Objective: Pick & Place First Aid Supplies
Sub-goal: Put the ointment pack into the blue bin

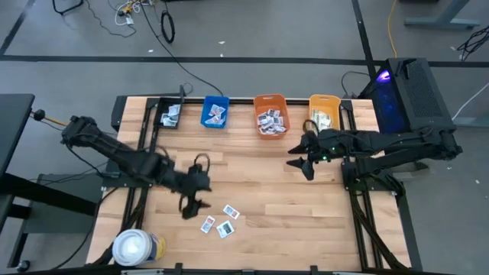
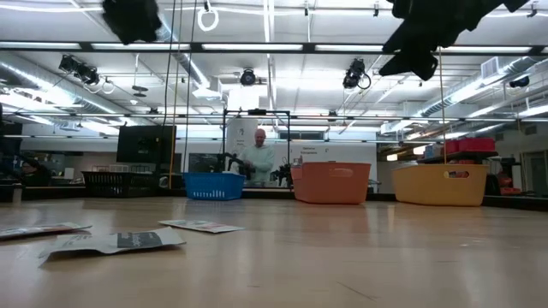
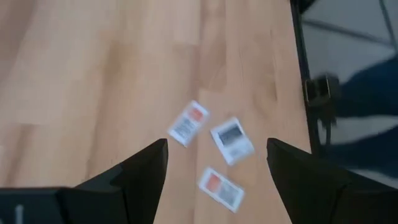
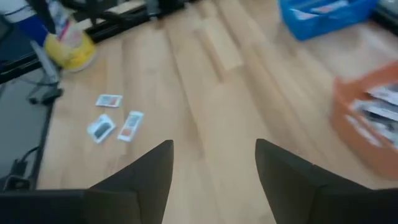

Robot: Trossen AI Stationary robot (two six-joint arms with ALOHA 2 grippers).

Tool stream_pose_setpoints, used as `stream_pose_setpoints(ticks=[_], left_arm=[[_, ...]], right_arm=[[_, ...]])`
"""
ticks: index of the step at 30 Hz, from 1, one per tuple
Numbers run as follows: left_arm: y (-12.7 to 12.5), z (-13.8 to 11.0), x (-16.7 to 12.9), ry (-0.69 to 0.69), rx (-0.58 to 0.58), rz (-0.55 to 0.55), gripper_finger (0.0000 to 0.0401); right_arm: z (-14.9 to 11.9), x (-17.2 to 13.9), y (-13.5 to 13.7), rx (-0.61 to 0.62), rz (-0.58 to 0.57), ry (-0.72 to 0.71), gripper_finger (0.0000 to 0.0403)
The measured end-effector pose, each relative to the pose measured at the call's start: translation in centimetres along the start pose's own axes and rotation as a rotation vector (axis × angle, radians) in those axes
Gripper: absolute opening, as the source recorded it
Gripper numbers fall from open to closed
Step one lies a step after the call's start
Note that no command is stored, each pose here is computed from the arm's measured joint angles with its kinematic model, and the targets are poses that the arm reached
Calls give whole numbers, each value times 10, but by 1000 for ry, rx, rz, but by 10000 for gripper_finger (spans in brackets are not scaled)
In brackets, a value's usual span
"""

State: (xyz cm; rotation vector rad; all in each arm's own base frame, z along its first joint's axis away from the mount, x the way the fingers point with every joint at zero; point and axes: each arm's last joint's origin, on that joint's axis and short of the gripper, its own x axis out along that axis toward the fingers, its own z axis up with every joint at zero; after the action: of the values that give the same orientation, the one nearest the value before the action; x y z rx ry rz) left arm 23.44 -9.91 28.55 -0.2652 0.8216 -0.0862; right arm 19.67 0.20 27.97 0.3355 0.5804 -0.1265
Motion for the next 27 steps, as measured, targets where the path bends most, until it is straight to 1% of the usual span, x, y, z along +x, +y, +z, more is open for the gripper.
stream_pose_setpoints(ticks=[3,6,9,14,17,21,24,27], left_arm=[[-15,-12,-2,17,35,11,275],[-22,-20,-5,23,50,50,275],[-28,-26,-7,44,65,41,275],[-33,-35,-9,91,93,39,275],[-35,-36,-9,76,67,55,275],[-38,-38,-10,76,76,44,275],[-38,-38,-10,75,33,46,275],[-38,-38,-10,71,-108,50,275]], right_arm=[[-2,8,11,-28,44,11,229],[-5,18,24,-51,91,16,229],[-9,27,36,-52,126,24,229],[-18,40,56,-72,151,31,229],[-22,47,66,-73,157,16,229],[-26,53,77,-76,174,0,229],[-31,54,83,-95,167,-4,229],[-35,54,89,-108,158,-4,229]])
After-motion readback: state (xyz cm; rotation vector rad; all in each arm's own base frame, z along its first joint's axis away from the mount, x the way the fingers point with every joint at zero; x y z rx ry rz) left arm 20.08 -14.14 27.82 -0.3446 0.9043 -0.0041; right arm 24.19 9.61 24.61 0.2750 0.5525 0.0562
